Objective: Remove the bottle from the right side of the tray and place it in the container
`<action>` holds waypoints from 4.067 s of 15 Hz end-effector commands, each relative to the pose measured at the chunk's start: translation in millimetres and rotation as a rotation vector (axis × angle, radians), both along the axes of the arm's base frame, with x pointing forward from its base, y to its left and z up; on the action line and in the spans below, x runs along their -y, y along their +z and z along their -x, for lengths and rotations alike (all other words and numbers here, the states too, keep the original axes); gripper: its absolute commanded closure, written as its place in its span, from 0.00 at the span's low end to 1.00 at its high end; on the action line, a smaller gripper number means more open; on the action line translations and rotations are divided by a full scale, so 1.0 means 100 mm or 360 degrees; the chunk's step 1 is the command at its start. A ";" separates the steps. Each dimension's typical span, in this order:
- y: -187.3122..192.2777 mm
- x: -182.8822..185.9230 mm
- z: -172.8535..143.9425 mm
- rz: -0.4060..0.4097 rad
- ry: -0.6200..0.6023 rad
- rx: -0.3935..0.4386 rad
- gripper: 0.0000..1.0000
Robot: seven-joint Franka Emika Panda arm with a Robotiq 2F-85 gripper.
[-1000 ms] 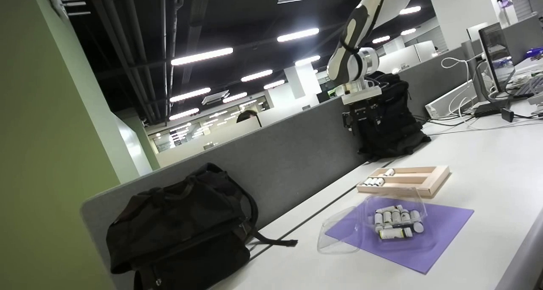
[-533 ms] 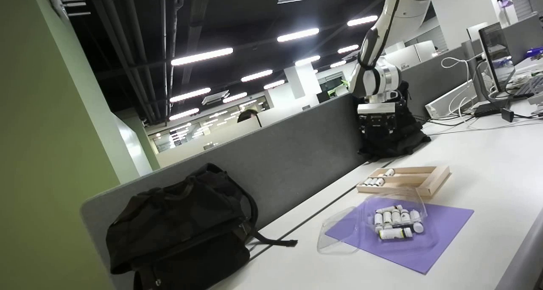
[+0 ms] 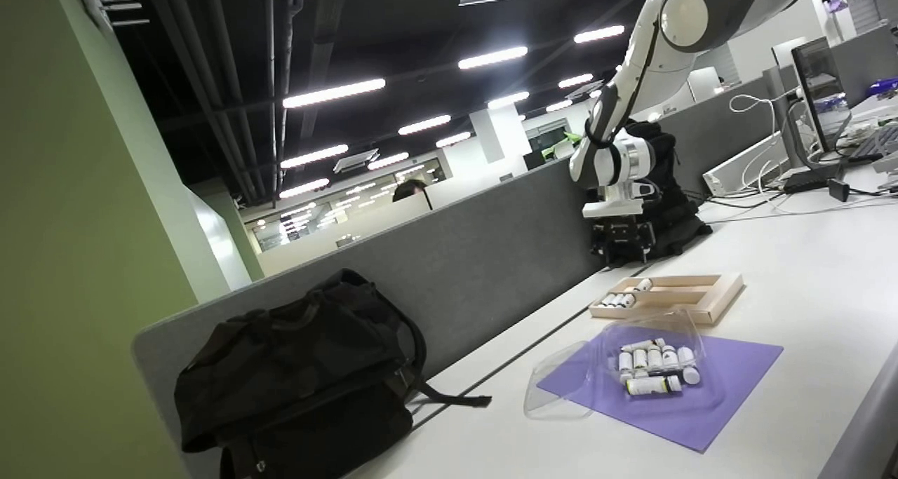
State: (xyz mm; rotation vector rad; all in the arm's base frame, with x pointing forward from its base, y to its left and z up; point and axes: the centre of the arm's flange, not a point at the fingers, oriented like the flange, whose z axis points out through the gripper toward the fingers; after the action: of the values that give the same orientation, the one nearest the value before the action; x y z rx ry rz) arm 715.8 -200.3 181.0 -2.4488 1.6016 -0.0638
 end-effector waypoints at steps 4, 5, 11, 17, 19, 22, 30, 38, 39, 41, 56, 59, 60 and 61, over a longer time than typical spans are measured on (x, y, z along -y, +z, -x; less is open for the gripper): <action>-0.13 -0.05 -0.25 -0.0126 -0.0039 -0.0280 0.00; -0.16 -0.03 -0.26 -0.0134 -0.0062 -0.0281 0.00; -0.46 0.20 -0.31 -0.0131 -0.0234 -0.0300 0.00; -0.71 0.27 -0.34 -0.0134 -0.0278 -0.0346 0.39; -0.70 0.26 -0.35 -0.0131 -0.0276 -0.0331 0.52; -0.61 0.20 -0.33 -0.0121 -0.0245 -0.0306 0.69; 0.23 -0.22 0.10 -0.0219 0.0200 -0.0275 0.89; 0.16 -1.68 0.17 0.0003 0.0686 -0.0474 0.89; 0.08 -1.89 0.22 0.0009 0.0750 -0.0525 0.89; -0.04 -2.29 0.37 0.0047 0.0860 -0.0597 0.89; 0.63 -2.83 1.16 0.0404 0.1059 -0.0621 0.89; 0.71 -2.82 1.23 0.0289 0.1188 -0.0717 0.89; 0.70 -2.83 1.24 0.0258 0.1224 -0.0746 0.89; 0.67 -2.85 1.23 0.0223 0.1269 -0.0782 0.89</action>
State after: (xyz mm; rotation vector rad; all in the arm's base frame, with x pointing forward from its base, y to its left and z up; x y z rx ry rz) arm 605.0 86.3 243.7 -3.2124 0.7138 0.4875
